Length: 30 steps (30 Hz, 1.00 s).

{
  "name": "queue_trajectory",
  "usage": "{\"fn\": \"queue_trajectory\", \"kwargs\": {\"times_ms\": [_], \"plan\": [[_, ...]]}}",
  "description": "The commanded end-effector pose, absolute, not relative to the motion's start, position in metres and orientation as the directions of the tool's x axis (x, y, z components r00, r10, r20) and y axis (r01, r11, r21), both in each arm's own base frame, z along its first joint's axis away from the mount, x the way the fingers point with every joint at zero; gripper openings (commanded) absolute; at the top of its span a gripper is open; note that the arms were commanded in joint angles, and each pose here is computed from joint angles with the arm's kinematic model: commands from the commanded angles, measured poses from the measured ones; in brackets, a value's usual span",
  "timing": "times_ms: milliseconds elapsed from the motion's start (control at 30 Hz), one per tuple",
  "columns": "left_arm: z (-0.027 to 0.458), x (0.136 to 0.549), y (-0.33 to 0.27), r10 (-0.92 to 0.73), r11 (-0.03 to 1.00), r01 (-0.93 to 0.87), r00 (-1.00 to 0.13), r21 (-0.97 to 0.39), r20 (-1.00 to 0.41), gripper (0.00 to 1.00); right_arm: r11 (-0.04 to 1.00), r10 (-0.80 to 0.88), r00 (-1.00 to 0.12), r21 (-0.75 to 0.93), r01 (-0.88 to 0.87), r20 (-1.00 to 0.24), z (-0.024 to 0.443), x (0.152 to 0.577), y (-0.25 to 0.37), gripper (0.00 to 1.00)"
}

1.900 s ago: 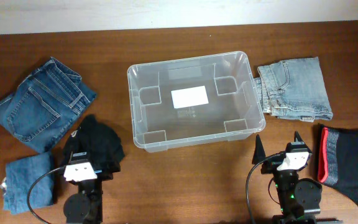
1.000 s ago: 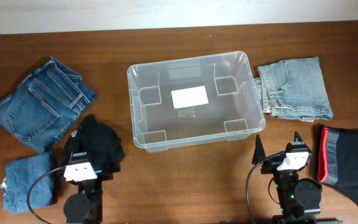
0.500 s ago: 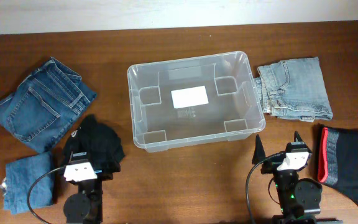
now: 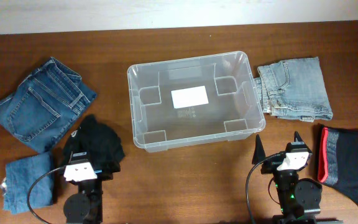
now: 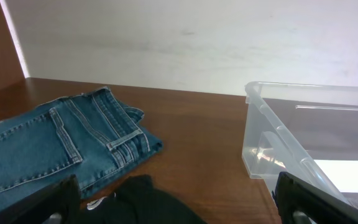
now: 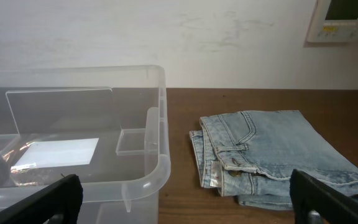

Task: Pack container

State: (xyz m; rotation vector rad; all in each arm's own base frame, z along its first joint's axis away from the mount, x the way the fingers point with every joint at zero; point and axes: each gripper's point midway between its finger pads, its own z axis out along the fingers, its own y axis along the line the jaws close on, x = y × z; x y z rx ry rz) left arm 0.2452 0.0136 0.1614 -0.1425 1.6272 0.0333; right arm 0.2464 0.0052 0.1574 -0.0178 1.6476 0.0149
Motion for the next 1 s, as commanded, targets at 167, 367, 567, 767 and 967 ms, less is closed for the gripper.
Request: {"fn": "queue_trajectory", "kwargs": {"times_ms": [167,367,567,767,967], "plan": [[0.161,0.245,0.015,-0.085,0.989,-0.123,-0.051,-0.078,-0.995,1.0,1.0,-0.005,-0.077,-0.003,-0.021,-0.997,0.156,0.246,0.005,0.99],[0.161,0.245,0.015,-0.085,0.989,-0.123,-0.051,-0.078,-0.995,1.0,1.0,-0.005,-0.077,-0.003,-0.021,-0.997,0.156,0.246,0.005,0.99],[0.161,0.245,0.015,-0.085,0.989,-0.123,-0.051,-0.078,-0.995,1.0,1.0,-0.005,-0.077,-0.003,-0.021,-0.997,0.156,0.246,0.005,0.99],[0.161,0.246,0.006,-0.086,0.994,-0.07,-0.054,-0.082,-0.995,1.0,1.0,-0.005,-0.077,-0.003,-0.021,-0.997,0.156,0.246,0.005,0.99],[0.164,0.246,-0.018,-0.087,0.993,0.07,-0.055,-0.09,-0.995,1.0,1.0,-0.005,-0.077,-0.003,-0.021,-0.997,0.156,0.246,0.005,0.99]]}}
